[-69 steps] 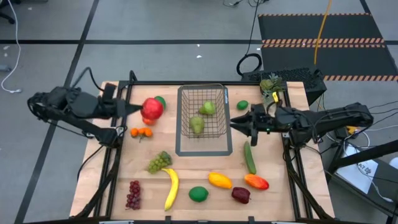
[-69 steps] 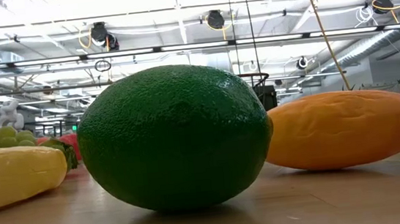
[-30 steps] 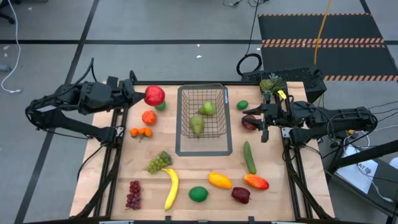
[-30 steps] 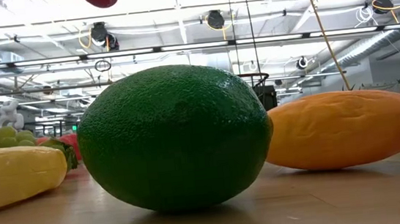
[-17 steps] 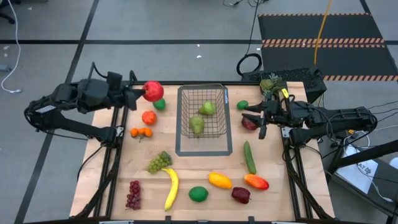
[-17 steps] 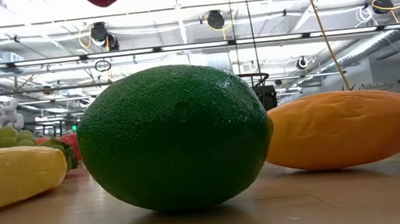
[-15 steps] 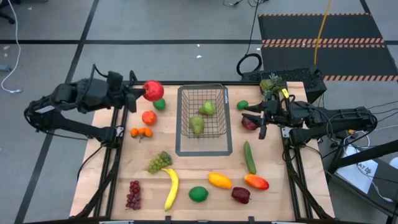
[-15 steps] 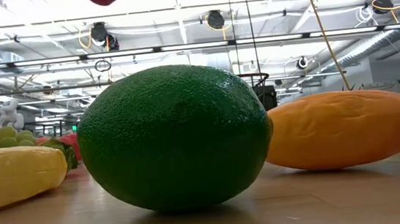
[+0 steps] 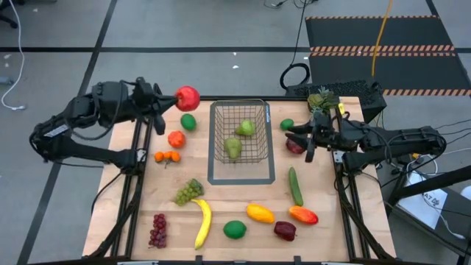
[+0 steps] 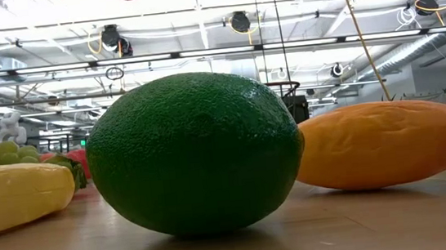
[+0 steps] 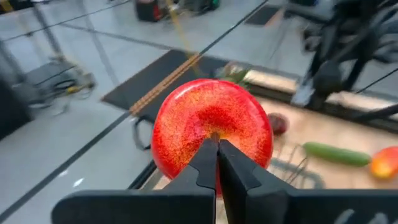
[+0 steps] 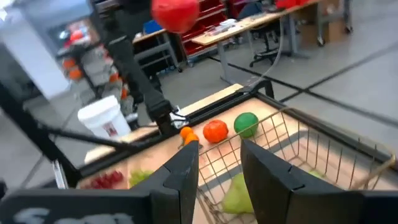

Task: Build produce basket
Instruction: Put the red apple into the gold wire basket

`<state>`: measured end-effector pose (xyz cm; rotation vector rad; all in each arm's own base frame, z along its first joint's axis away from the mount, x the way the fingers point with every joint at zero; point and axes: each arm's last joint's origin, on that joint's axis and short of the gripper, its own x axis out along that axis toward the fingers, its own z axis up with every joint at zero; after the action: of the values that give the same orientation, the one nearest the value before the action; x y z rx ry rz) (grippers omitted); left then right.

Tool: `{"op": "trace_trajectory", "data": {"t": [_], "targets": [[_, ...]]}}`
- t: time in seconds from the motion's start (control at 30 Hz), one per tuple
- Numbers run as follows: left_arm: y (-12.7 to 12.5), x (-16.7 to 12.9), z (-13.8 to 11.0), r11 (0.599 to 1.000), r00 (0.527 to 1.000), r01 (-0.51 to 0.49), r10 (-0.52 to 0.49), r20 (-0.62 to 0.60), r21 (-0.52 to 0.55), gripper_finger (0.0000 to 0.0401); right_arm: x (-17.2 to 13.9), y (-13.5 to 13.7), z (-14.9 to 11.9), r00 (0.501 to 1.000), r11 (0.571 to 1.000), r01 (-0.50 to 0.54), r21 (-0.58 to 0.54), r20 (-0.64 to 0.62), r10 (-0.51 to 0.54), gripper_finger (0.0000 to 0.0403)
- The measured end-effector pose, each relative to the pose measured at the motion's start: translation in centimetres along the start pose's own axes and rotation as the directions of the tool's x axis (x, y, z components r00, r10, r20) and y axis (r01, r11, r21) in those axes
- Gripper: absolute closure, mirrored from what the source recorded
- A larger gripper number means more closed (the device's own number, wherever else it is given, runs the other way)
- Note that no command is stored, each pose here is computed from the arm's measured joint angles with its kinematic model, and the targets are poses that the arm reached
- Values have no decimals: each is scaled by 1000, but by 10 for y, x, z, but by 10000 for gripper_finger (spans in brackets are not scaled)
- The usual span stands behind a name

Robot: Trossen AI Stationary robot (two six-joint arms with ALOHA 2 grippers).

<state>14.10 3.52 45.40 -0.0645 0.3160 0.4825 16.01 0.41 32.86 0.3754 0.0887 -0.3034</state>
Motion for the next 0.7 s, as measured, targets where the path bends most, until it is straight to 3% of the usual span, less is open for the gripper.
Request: {"op": "trace_trajectory", "data": {"t": [0.23, 0.33, 0.53, 0.7], "targets": [[4, 34, 34, 986, 958, 135, -104, 267, -98, 399, 2, -1, 1, 996, 994, 77, 75, 36, -80, 287], [8, 60, 42, 974, 941, 169, -113, 319, -153, 398, 2, -3, 1, 991, 988, 116, 105, 59, -123, 287], [16, 121, 37, 928, 944, 259, -185, 273, -269, 398, 2, -4, -1, 988, 985, 148, 88, 41, -152, 287], [20, 158, 24, 922, 969, 219, -167, 180, -320, 398, 2, -6, -5, 986, 984, 165, 69, 7, -166, 287]]}}
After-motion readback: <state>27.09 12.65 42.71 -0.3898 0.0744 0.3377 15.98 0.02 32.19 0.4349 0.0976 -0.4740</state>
